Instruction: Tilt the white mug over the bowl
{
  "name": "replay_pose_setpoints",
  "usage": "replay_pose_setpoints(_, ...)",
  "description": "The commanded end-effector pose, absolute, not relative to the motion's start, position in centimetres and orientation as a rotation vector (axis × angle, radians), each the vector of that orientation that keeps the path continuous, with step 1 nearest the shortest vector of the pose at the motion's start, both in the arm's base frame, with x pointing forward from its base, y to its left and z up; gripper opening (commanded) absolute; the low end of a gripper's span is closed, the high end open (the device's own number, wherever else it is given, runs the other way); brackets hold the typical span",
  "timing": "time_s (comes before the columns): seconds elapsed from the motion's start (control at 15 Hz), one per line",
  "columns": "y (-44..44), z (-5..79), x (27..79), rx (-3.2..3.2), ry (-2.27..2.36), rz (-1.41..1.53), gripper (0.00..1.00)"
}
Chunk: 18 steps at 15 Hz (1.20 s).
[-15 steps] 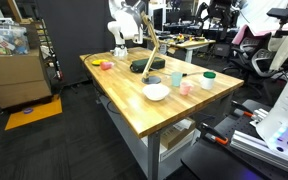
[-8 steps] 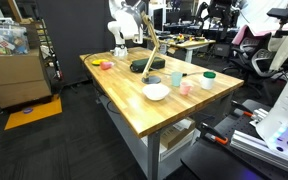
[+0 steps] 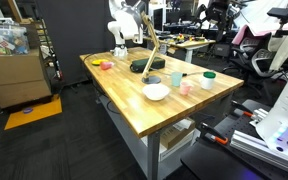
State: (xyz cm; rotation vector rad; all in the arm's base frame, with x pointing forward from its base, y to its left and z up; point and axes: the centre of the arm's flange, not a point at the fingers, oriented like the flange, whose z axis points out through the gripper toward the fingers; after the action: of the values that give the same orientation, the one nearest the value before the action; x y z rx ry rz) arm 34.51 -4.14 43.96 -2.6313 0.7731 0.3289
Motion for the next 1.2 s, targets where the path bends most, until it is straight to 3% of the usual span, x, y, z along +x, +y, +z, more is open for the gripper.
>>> replay_pose_setpoints(0.0,-6.0,42.5,37.2,-2.588,0.785,0.349,1.00)
replay_pose_setpoints(0.73,-6.5,41.6,37.1,-2.599,0.832,0.342,1.00)
replay_pose_setpoints(1.13,-11.0,37.7,41.3,-2.534,1.238,0.252,1.00)
